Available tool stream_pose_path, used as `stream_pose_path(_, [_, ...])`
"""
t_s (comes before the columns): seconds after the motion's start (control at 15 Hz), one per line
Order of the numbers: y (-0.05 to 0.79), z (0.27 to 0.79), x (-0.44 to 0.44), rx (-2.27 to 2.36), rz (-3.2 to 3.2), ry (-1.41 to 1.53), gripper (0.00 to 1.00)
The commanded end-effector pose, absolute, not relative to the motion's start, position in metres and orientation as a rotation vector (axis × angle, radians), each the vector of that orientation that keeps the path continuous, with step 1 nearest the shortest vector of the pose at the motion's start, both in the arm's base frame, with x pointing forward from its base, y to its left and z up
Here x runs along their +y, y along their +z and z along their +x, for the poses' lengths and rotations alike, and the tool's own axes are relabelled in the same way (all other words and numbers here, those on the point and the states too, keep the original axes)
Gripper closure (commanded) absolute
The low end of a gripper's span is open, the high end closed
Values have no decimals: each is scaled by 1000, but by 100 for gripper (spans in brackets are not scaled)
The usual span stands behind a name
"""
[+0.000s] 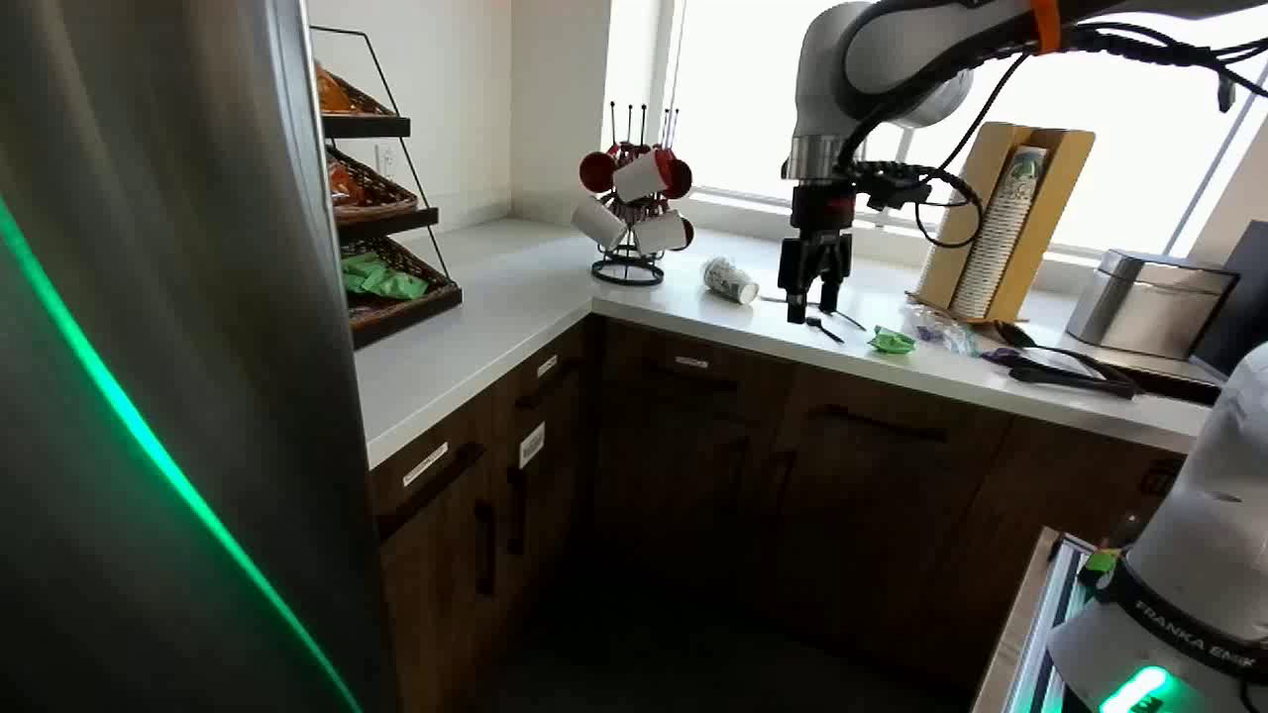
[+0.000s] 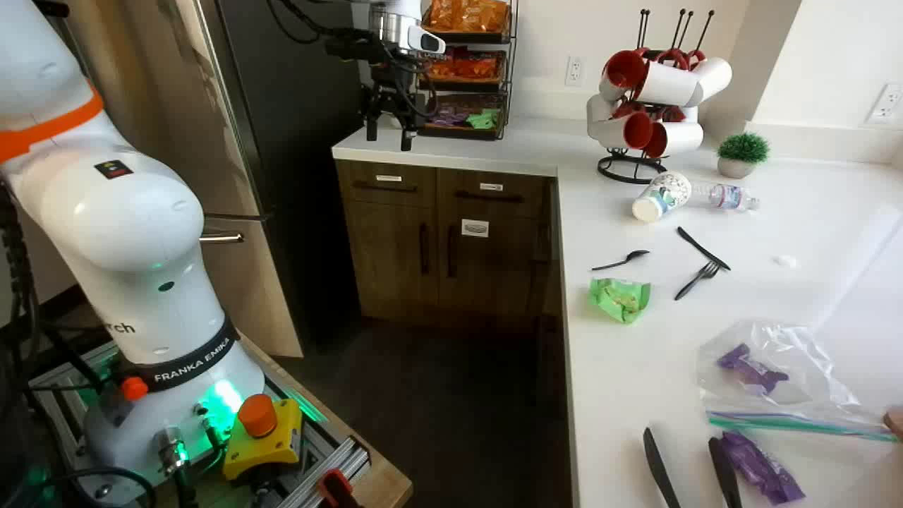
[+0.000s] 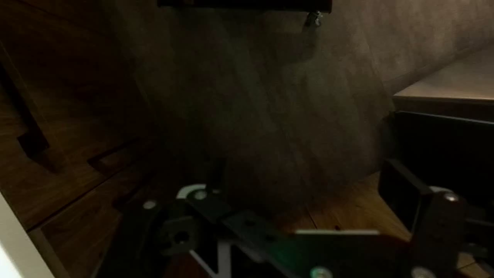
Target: Open the top drawer of the cabinet on the left
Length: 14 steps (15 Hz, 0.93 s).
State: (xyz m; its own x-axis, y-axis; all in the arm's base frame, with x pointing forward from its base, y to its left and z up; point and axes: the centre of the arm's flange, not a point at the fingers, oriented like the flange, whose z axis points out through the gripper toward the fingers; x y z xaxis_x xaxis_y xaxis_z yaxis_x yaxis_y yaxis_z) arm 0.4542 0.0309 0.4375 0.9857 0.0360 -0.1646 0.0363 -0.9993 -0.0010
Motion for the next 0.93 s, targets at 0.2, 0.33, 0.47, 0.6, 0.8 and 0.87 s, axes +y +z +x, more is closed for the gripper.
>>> stream_pose_path(0.2, [438,454,31,57,3128,-259,0])
stream_pose_path(0.33, [438,454,31,57,3128,-259,0])
stream_pose_path(0.47, [438,454,31,57,3128,-259,0])
stream_pose_path(0.6, [438,454,31,57,3128,-259,0])
stream_pose_path(0.8, [422,479,26,-211,3148,-149,0])
stream_pose_path(0.87, [407,499,21,-290,3169,-119,0])
